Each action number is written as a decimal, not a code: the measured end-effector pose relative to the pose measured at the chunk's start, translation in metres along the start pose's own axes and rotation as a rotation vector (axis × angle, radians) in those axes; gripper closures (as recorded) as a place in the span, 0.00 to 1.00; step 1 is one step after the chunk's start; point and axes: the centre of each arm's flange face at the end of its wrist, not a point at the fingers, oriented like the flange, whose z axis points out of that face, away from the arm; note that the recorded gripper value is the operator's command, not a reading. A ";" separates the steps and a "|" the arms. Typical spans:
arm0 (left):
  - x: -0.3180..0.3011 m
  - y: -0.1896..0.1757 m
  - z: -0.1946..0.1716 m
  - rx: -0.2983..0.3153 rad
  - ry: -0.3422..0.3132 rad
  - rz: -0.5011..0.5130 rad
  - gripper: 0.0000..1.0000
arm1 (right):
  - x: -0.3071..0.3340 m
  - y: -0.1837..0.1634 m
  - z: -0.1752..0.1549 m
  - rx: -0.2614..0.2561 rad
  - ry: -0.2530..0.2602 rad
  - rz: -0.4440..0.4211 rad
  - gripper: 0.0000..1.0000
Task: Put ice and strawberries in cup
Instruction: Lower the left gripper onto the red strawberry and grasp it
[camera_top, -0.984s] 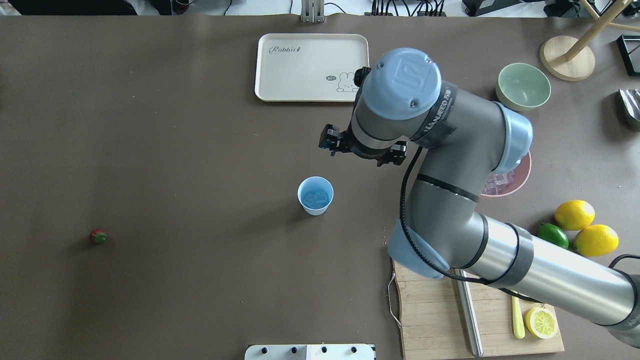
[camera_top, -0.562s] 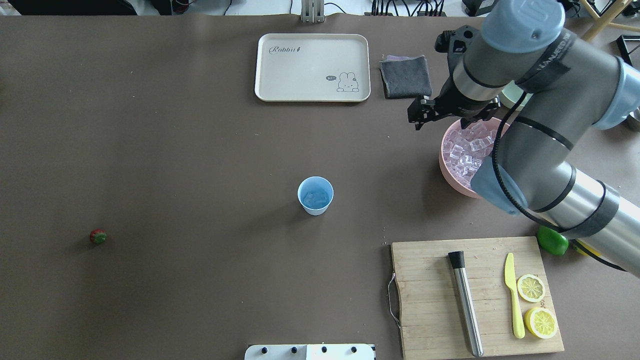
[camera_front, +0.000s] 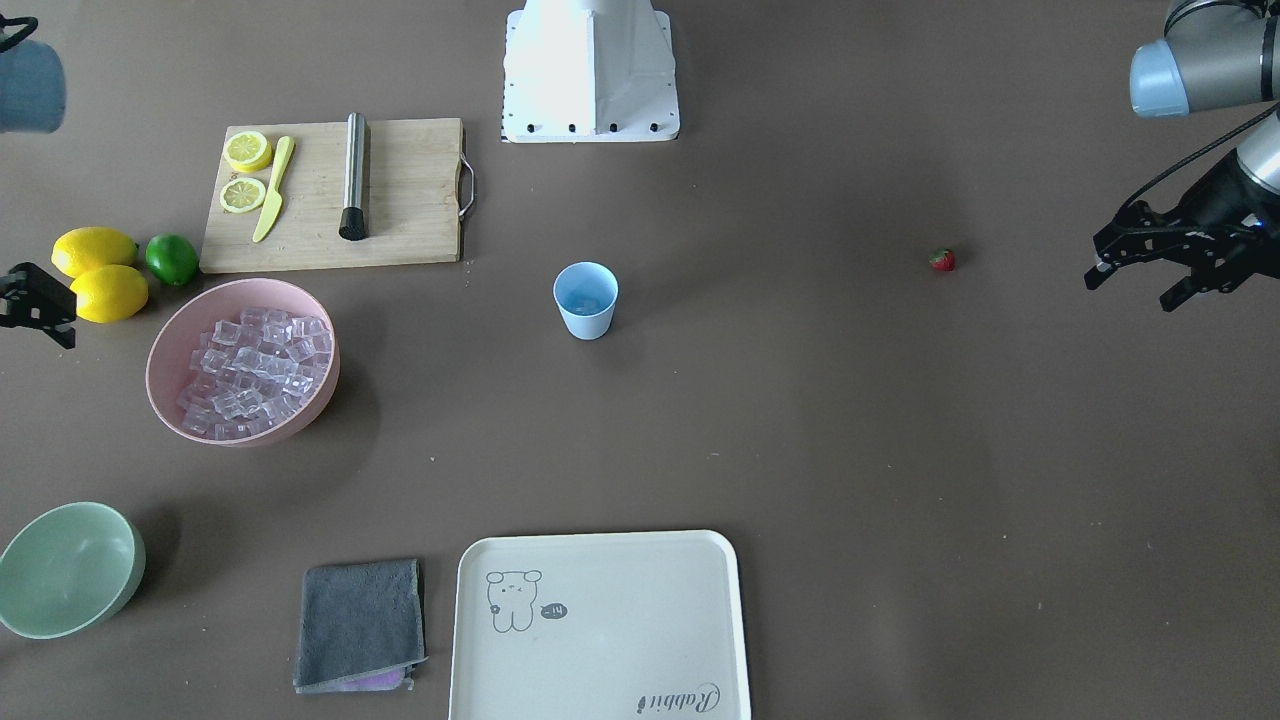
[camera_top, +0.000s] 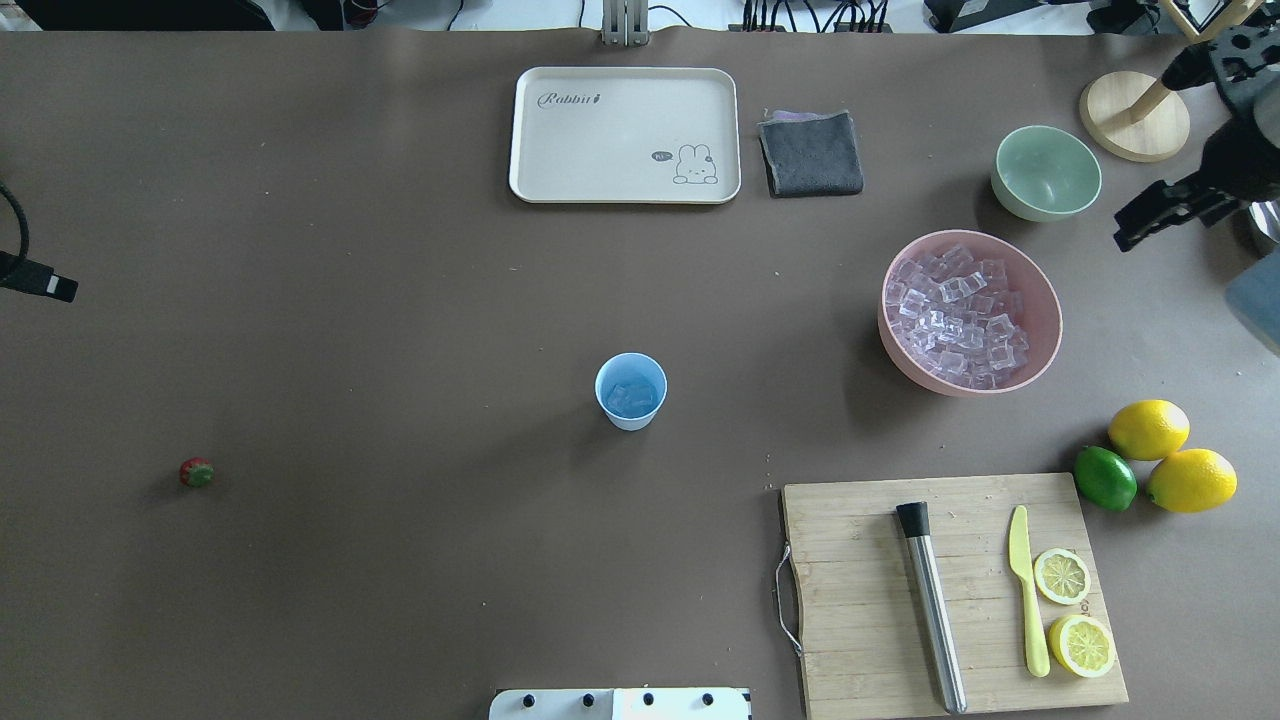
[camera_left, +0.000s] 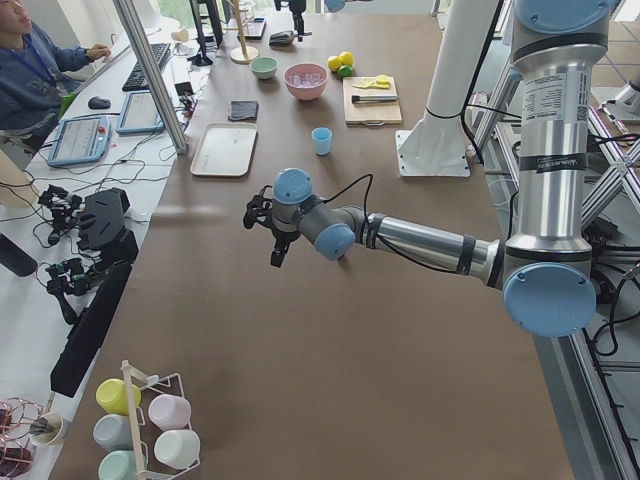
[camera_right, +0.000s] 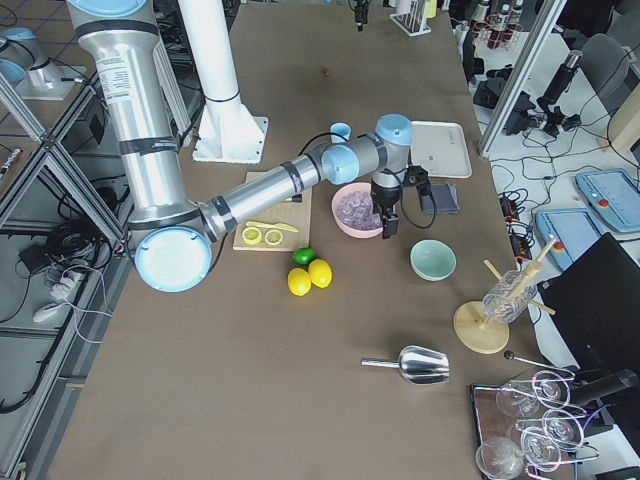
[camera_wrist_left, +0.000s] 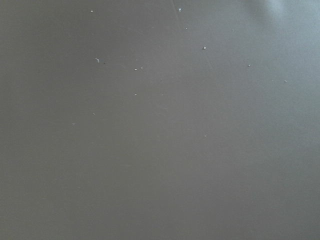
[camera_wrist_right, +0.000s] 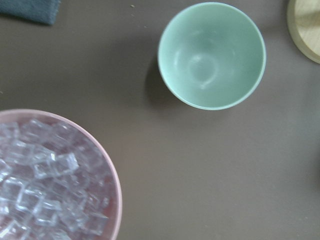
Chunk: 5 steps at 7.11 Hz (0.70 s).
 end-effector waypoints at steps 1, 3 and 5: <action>0.034 0.010 0.029 -0.007 0.001 -0.008 0.02 | 0.060 0.040 0.000 -0.017 -0.002 -0.005 0.00; 0.089 0.035 0.080 -0.023 -0.019 -0.024 0.02 | 0.134 0.118 0.014 -0.071 0.005 0.073 0.00; 0.107 0.057 0.104 -0.039 -0.043 -0.012 0.02 | 0.153 0.144 0.021 -0.093 0.008 0.112 0.00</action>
